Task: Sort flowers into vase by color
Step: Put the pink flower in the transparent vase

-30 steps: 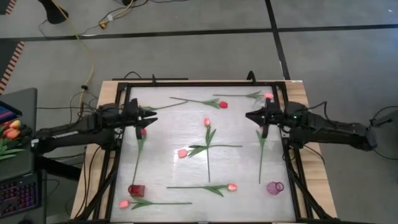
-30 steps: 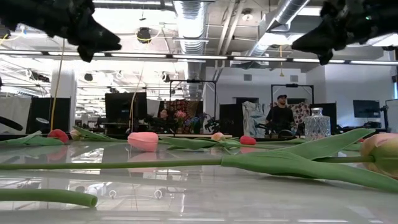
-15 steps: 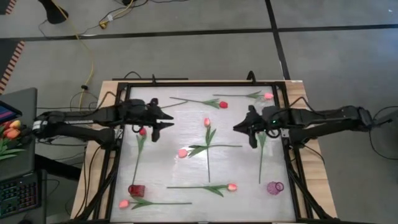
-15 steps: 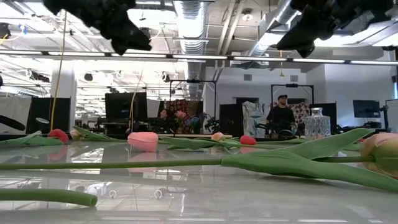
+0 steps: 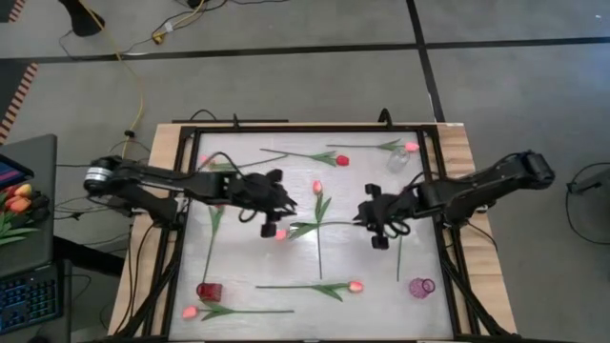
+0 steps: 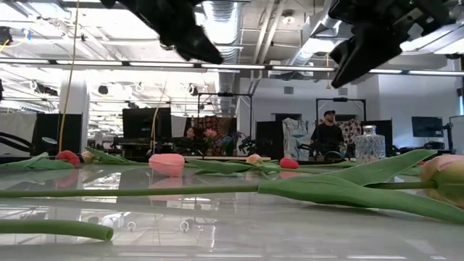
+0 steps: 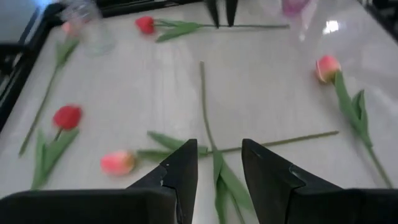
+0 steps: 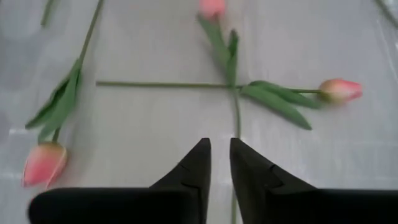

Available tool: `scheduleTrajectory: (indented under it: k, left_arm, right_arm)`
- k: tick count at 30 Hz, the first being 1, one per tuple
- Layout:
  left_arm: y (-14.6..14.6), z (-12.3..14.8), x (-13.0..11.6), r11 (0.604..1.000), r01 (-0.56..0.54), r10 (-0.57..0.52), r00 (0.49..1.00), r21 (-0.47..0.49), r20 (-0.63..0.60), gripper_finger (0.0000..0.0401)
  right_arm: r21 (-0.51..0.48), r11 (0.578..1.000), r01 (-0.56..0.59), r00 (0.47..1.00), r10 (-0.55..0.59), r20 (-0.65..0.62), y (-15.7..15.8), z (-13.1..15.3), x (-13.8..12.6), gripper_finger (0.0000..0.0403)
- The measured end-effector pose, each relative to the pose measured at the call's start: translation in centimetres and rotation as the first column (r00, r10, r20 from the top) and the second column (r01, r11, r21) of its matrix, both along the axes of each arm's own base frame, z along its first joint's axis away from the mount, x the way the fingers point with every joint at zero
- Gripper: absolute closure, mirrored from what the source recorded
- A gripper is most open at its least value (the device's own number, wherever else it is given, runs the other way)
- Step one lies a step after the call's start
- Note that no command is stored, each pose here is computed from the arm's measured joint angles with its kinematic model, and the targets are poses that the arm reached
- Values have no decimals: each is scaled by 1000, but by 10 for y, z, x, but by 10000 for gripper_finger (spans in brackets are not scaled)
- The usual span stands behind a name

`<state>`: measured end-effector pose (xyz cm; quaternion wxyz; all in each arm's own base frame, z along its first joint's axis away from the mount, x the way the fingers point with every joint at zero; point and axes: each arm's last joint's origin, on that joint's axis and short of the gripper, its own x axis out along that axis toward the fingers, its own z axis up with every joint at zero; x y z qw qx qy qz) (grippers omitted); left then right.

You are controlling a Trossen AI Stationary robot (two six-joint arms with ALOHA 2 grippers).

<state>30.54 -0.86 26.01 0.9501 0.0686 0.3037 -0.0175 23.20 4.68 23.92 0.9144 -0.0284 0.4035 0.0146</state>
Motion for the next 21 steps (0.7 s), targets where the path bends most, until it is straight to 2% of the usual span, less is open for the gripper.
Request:
scheduleTrajectory:
  k: [6,11,16,21]
  left_arm:
    - [-13,-22,36,996,73,-68,994,49,-83,263]
    - [-15,-27,64,999,38,-35,995,26,-94,211]
    - [-12,-36,94,1000,-14,13,990,-5,-141,165]
    - [-13,-53,123,1000,18,-18,982,2,-190,157]
  right_arm:
    - [-73,997,9,999,-13,-50,4,-14,10,227]
    - [-76,997,19,998,-23,-51,3,-12,8,164]
    - [-61,997,40,996,-45,-79,1,-10,1,149]
    - [-66,997,45,992,-52,-113,0,-10,-4,149]
